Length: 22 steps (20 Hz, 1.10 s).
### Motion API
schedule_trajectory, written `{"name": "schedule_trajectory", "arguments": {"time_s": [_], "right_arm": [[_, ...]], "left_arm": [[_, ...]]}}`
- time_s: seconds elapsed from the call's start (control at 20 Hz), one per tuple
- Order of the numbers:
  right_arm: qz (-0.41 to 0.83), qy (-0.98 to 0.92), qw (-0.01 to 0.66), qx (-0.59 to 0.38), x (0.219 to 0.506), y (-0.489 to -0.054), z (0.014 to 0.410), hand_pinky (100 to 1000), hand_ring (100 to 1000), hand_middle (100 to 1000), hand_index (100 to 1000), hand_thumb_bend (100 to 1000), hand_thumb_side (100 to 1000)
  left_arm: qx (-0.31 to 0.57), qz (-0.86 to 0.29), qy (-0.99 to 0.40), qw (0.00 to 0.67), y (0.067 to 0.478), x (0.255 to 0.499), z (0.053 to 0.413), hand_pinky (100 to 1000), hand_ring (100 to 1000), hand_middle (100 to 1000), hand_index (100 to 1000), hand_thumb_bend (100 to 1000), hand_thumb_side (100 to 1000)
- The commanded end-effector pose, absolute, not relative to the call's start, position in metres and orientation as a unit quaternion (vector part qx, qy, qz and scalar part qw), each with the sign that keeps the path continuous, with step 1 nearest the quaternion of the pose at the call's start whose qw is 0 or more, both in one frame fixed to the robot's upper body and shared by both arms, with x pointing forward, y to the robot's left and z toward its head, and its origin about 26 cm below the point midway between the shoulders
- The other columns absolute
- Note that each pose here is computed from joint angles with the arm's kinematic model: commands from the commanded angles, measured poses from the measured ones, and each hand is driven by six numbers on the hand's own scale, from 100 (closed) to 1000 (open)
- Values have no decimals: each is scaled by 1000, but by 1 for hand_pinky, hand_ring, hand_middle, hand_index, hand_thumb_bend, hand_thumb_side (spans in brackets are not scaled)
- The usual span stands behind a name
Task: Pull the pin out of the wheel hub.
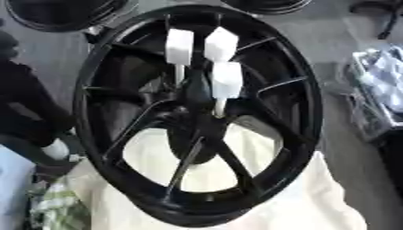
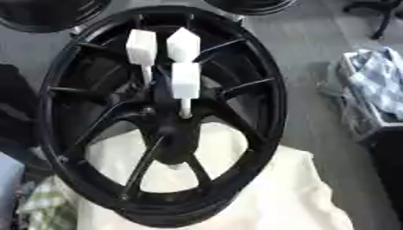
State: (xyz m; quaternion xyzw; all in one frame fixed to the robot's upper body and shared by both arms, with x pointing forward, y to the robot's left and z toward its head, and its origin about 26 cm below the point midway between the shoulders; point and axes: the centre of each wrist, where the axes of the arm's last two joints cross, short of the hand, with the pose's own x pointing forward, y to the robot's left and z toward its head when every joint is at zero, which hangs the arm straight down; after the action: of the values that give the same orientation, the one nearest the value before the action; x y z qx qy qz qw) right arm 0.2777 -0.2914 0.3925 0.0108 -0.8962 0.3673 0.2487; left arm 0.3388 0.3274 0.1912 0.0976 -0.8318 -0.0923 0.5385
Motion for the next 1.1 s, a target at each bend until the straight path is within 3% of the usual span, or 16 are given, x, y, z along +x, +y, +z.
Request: {"name": "schedule_trajectory", "arguments": {"time_s": [0.05,0.5,0.75,1.05,1.1], "right_arm": [[367,-901,229,-6,267,-298,406,659,692,594,835,100,419],[368,-901,228,-14,266,-301,406,658,693,597,835,100,388],[425,-877,216,-60,269,-289,405,675,715,644,860,100,217],[539,-813,186,-120,277,-262,395,688,717,670,866,100,184],[556,-801,183,-126,279,-257,393,685,713,668,862,100,135]], "left_arm": [[109,-110,-843,515,329,334,209,723,676,545,731,100,722],[106,-118,-848,506,326,331,214,723,677,545,731,100,718],[106,-121,-846,508,326,331,214,723,677,546,731,100,716],[112,-121,-841,515,330,331,210,723,677,546,732,100,717],[114,-121,-841,516,331,331,209,723,678,546,732,100,716]]}}
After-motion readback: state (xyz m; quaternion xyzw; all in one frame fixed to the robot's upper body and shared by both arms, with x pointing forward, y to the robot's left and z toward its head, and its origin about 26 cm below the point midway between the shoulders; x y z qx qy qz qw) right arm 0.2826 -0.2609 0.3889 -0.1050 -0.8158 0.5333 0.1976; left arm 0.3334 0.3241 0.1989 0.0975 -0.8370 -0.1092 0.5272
